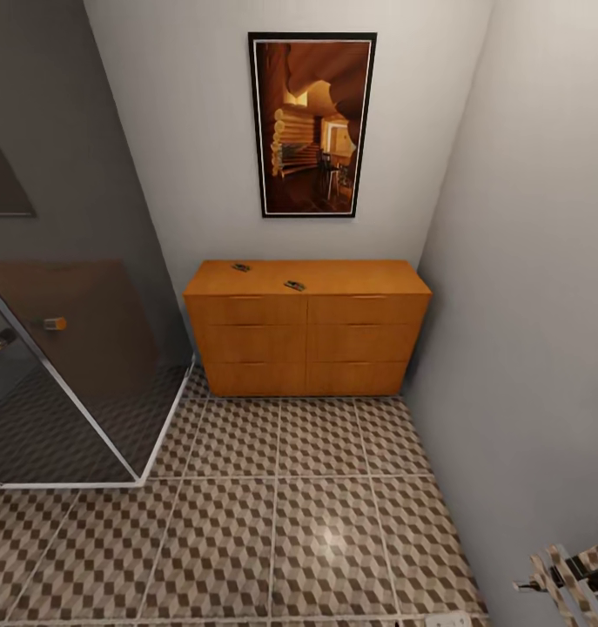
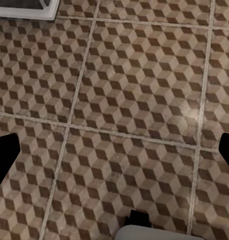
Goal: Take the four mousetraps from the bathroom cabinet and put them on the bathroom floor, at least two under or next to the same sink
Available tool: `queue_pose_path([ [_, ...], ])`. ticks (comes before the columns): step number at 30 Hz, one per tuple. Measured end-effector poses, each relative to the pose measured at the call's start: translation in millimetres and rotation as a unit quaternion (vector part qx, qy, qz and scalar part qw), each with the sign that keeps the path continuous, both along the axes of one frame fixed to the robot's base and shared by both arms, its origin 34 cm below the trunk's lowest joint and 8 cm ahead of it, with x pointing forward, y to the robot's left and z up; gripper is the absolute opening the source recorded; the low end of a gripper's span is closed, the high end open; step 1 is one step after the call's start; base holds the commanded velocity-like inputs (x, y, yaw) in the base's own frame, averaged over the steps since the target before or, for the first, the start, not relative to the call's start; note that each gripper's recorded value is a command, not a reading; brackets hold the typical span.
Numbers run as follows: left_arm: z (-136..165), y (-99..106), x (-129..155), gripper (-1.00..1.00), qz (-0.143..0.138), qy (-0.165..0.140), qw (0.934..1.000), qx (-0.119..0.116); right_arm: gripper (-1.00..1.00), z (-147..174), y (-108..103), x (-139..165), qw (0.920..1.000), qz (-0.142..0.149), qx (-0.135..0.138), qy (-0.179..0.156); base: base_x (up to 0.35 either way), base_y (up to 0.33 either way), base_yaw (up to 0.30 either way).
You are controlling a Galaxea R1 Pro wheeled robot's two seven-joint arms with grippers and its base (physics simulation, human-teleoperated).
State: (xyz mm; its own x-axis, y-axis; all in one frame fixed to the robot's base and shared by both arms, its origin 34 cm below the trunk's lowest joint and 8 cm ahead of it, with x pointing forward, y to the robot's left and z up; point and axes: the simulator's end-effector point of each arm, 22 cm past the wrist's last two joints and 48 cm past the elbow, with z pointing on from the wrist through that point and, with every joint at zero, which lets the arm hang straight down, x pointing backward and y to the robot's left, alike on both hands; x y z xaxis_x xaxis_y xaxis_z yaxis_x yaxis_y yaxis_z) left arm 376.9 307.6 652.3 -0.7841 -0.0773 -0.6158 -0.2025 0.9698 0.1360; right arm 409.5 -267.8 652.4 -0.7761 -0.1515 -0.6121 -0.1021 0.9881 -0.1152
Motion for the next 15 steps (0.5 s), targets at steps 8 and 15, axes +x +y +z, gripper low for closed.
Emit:
queue_pose_path([
  [8,3.4,0.0,4.4,1.00,0.000,-0.006,1.0000,0.000,1.00,3.8,0.0,4.4,1.0000,0.000,0.000,-0.006,0.006,0.000,0.000],
  [15,6.4,0.0,8.2,1.00,0.000,-0.012,0.9999,0.000,1.00,7.1,0.0,8.2,0.9999,0.000,0.000,-0.012,0.000,0.000,0.000],
])
